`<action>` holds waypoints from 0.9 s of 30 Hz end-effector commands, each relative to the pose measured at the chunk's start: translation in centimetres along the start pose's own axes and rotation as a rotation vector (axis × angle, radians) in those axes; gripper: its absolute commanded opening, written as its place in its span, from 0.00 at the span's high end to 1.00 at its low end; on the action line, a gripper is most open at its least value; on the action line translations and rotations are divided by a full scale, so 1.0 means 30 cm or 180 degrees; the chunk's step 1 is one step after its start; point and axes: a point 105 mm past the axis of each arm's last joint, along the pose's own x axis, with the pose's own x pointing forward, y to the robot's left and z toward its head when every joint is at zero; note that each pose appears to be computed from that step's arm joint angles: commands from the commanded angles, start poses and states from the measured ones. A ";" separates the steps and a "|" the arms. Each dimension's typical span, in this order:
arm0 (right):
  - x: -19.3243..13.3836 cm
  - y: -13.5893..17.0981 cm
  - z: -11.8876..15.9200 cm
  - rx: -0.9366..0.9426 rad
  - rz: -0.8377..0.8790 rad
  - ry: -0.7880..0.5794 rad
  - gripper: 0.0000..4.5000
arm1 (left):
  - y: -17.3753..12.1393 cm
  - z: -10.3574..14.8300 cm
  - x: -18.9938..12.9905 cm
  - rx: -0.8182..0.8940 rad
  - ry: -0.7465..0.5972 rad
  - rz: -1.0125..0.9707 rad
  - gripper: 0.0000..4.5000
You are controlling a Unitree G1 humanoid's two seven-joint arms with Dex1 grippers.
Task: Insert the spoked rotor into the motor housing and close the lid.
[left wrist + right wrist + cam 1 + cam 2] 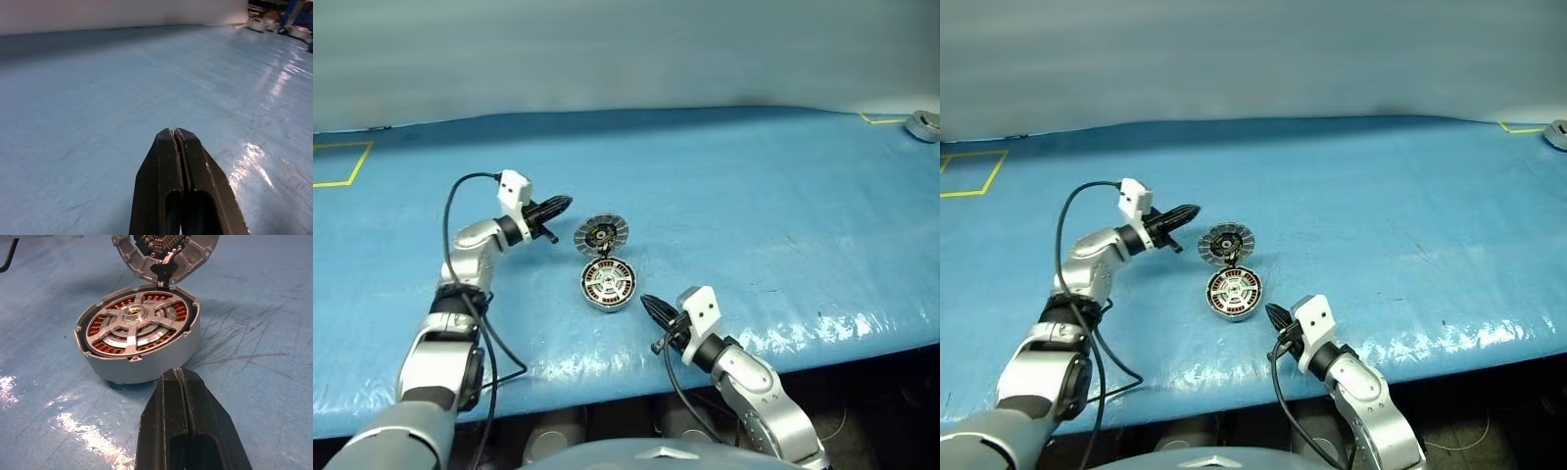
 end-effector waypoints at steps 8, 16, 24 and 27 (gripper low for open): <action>0.009 0.007 0.021 -0.0012 -0.0087 -0.0106 1.00 | -0.168 -0.023 0.001 -0.0467 0.0682 -0.1558 0.99; 0.021 0.002 0.007 0.0008 -0.0078 -0.0054 1.00 | -0.231 -0.050 -0.026 -0.0469 0.0788 -0.1844 0.99; 0.031 -0.011 0.007 0.0032 -0.0137 -0.0054 1.00 | -0.316 -0.154 -0.054 -0.0305 0.1131 -0.2046 0.99; 0.015 -0.029 0.019 0.0071 -0.0252 -0.0103 1.00 | -0.309 -0.140 -0.063 -0.0202 0.0991 -0.1955 0.99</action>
